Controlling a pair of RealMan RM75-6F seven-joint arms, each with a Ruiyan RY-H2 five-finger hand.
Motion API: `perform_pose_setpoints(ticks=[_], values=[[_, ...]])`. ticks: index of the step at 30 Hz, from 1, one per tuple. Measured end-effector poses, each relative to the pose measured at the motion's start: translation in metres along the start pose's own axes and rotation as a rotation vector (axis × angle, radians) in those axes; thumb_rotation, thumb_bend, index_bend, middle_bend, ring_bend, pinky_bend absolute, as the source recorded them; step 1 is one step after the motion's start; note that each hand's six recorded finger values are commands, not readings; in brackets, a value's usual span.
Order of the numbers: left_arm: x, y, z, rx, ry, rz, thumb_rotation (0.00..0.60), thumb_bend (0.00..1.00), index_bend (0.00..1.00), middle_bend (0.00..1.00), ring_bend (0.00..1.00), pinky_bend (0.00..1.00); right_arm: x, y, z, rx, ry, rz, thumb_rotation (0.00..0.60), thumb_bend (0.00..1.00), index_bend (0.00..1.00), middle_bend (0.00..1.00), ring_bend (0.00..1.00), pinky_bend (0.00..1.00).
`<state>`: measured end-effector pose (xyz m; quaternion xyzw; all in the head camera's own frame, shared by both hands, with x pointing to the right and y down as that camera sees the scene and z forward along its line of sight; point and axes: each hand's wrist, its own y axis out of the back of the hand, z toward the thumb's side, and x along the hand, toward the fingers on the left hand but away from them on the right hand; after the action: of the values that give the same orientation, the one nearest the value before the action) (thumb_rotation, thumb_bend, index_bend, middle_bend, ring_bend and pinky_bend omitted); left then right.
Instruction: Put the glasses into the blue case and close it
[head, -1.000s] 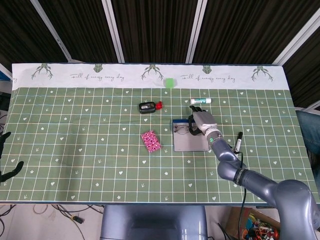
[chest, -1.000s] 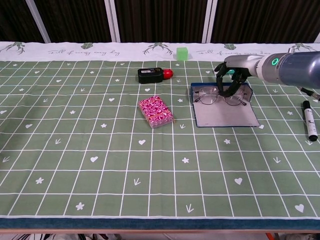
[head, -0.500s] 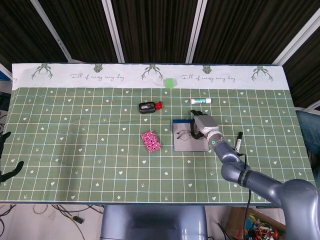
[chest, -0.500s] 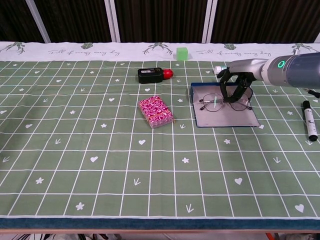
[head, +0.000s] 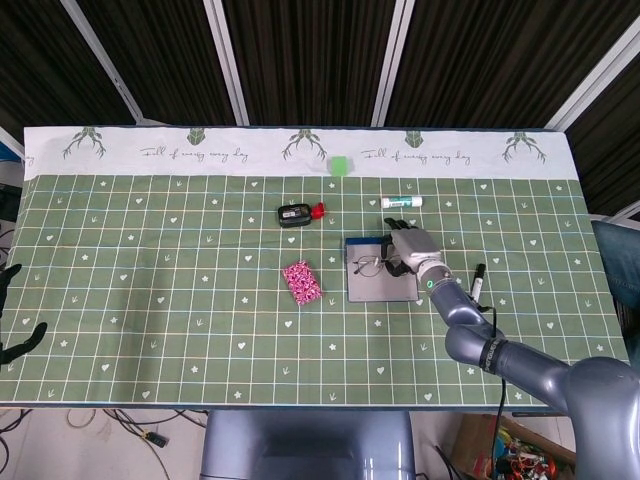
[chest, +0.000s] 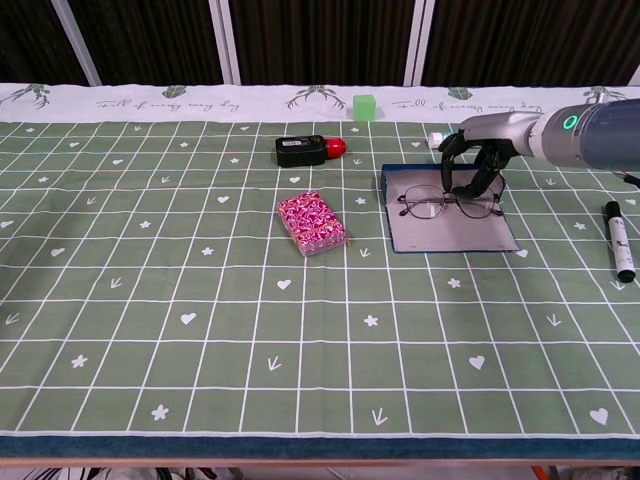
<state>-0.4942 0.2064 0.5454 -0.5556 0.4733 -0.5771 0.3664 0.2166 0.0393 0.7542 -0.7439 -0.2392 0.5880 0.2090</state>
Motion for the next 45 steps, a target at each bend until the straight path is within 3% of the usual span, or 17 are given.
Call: perform_pose_setpoints(ticks=[14,23,26,29,31,37,40,45], values=[[0.000,0.000,0.000,0.001,0.000,0.001,0.600,0.21,0.13,0.00,0.00,0.00,0.009,0.014,0.004,-0.057,0.017,-0.045,0.600,0.45,0.12,0.00,0.01,0.15],[-0.001,0.000,0.001,0.001,-0.001,0.000,0.600,0.21,0.13,0.00,0.00,0.00,0.042,0.027,0.008,-0.070,0.082,-0.103,0.600,0.45,0.08,0.01,0.07,0.15],[-0.001,0.000,0.001,0.001,-0.001,0.001,0.600,0.21,0.13,0.00,0.00,0.00,0.058,0.022,0.005,-0.055,0.099,-0.106,0.600,0.45,0.08,0.08,0.14,0.15],[-0.001,0.000,0.001,-0.002,0.007,0.002,0.600,0.21,0.13,0.00,0.00,0.00,0.073,0.011,0.001,-0.032,0.108,-0.107,0.600,0.45,0.08,0.20,0.25,0.17],[-0.002,-0.001,0.000,-0.003,0.010,0.000,0.600,0.21,0.13,0.00,0.00,0.00,0.083,0.005,-0.001,0.004,0.115,-0.120,0.600,0.45,0.08,0.32,0.36,0.23],[-0.002,-0.001,0.001,-0.002,0.010,-0.003,0.600,0.21,0.13,0.00,0.00,0.00,0.096,-0.011,-0.004,0.061,0.109,-0.117,0.600,0.46,0.09,0.54,0.54,0.45],[-0.002,-0.001,0.001,-0.002,0.011,-0.004,0.600,0.21,0.13,0.00,0.00,0.00,0.095,-0.016,-0.006,0.075,0.100,-0.099,0.600,0.48,0.10,0.60,0.60,0.52],[-0.002,-0.001,0.000,-0.006,0.015,-0.007,0.600,0.21,0.13,0.00,0.00,0.00,0.091,-0.022,-0.009,0.095,0.078,-0.074,0.600,0.48,0.12,0.63,0.62,0.53]])
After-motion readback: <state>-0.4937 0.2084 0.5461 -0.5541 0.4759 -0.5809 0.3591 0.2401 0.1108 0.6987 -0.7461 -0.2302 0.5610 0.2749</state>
